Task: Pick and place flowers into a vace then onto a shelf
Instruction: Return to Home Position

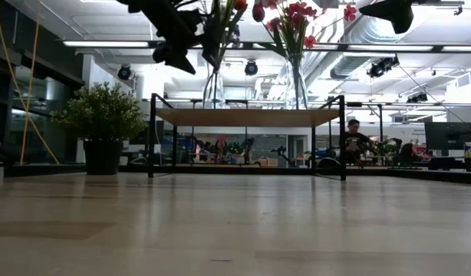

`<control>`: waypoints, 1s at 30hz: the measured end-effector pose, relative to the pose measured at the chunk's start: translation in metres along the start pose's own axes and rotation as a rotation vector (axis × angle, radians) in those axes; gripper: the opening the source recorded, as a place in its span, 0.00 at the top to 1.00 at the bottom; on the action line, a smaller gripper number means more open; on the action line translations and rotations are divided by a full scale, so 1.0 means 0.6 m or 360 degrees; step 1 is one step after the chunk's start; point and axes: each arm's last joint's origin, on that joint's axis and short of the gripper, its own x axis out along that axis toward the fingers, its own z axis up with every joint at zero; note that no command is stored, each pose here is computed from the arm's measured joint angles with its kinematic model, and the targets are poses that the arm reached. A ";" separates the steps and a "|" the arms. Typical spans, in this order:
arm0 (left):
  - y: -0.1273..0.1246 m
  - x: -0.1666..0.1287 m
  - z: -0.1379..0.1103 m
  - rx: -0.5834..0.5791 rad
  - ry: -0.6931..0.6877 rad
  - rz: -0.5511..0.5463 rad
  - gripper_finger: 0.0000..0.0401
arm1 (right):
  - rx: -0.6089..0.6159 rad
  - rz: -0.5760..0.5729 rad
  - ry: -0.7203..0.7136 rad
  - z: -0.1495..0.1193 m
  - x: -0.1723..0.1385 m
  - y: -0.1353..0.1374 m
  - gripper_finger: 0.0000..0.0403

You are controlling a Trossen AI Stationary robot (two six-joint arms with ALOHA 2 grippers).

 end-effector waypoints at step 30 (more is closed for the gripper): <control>0.061 -0.101 0.034 -0.0019 0.0107 -0.0293 0.01 | -0.0012 -0.0001 -0.0001 0.000 0.000 0.000 0.25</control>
